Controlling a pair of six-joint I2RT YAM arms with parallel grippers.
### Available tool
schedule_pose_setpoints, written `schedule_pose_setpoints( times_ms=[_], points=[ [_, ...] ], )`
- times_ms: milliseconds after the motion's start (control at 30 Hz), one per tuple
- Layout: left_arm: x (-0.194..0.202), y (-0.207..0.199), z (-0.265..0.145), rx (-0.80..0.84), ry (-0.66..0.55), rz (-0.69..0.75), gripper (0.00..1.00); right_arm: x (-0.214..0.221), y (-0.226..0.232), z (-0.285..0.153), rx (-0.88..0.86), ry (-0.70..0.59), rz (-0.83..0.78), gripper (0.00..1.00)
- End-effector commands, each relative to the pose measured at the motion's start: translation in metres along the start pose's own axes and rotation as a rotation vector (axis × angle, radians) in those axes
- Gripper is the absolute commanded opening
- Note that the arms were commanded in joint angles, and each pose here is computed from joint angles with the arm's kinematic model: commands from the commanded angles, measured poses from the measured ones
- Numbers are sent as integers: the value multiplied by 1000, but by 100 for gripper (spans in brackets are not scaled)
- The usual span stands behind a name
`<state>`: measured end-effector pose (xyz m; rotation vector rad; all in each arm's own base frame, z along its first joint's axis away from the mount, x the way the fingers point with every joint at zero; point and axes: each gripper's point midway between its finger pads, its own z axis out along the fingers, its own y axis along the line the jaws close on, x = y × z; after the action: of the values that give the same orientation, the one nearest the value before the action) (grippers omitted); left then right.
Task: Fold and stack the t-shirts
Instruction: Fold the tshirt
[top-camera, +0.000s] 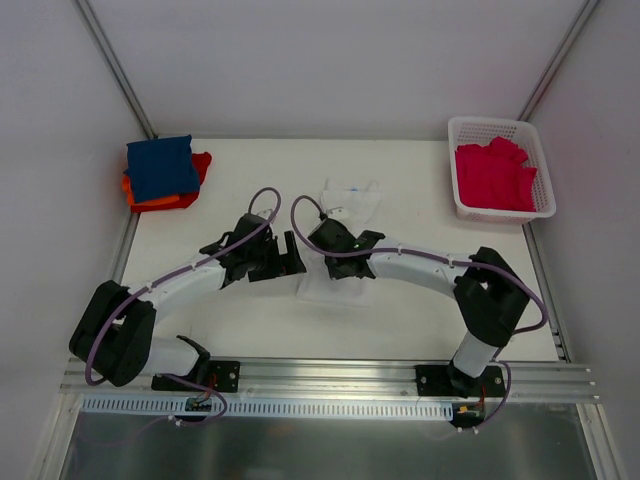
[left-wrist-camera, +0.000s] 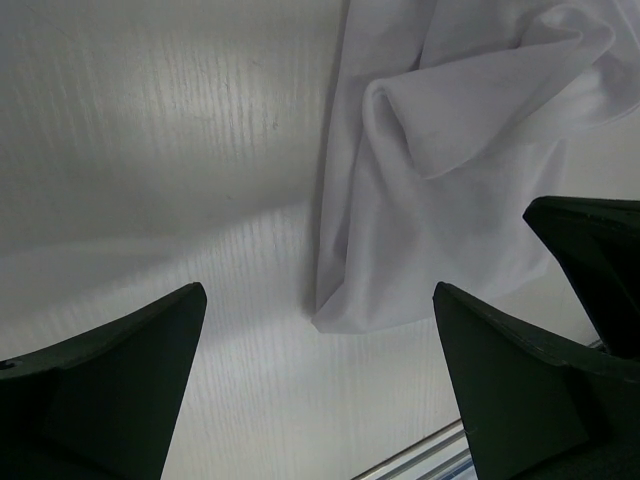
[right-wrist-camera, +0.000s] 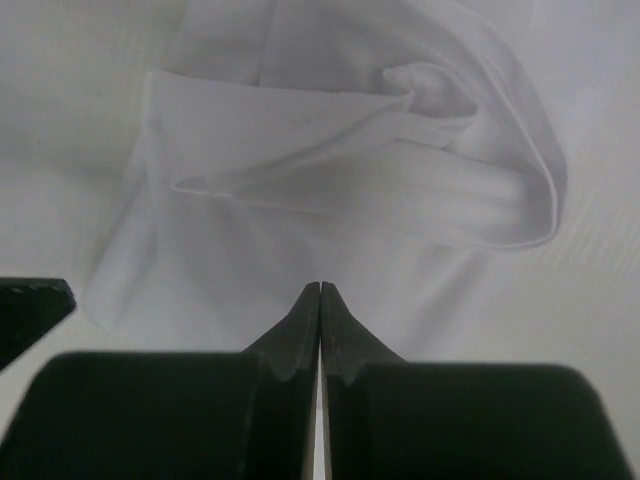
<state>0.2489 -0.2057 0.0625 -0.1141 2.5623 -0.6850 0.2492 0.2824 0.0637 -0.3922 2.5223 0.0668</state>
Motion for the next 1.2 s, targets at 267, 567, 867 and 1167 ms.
schedule_pose_setpoints(
  times_ms=[267,567,867,1167],
  points=[
    [19,8,-1,-23,9,-9,99,-36,39,11,-119,-28,19,0],
    [23,13,1,-40,19,-13,99,-27,49,27,-139,8,29,0],
    [21,10,-2,-29,8,-8,99,-31,45,43,-102,-2,4,0],
    [24,13,-1,-37,15,-15,99,-60,21,49,-37,-61,-1,0]
  ],
)
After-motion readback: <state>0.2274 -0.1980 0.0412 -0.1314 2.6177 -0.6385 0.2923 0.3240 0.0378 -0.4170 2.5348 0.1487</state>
